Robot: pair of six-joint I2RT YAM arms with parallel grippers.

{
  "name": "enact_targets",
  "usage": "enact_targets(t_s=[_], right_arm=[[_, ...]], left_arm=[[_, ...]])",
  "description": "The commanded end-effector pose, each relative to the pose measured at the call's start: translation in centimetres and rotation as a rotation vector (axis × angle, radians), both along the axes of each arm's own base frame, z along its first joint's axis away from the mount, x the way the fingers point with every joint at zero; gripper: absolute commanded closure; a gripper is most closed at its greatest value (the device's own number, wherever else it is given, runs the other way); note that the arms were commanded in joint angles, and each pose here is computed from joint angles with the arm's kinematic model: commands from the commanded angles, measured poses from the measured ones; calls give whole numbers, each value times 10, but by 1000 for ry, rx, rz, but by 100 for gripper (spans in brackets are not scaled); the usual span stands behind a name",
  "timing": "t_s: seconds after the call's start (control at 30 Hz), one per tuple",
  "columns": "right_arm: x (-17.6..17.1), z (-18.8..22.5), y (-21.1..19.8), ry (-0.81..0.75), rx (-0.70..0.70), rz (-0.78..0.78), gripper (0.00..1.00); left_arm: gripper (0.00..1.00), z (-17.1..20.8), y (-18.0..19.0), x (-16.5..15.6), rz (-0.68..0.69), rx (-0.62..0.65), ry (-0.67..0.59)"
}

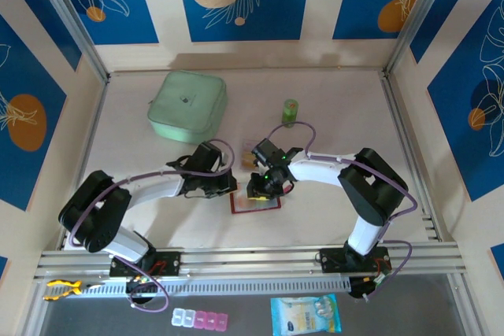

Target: Take the credit cards out of the card holder

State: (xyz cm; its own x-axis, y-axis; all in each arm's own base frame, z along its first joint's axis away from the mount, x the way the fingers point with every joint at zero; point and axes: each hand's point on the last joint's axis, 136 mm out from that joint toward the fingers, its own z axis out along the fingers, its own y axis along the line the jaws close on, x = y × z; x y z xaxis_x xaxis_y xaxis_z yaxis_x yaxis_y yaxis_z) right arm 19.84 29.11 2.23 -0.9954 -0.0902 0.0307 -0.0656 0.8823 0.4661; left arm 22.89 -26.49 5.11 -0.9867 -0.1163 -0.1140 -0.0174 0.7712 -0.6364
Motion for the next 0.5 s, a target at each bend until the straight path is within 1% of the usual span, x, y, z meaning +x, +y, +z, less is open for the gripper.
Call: enact_targets(t_s=[0.0, 0.47], right_arm=[[-14, -7, -14, 59, -48, -16, 71], [-22, -10, -9, 92, 15, -26, 71]], left_arm=[[100, 10, -10, 2, -24, -30, 5], [99, 18, -9, -2, -13, -48, -6]])
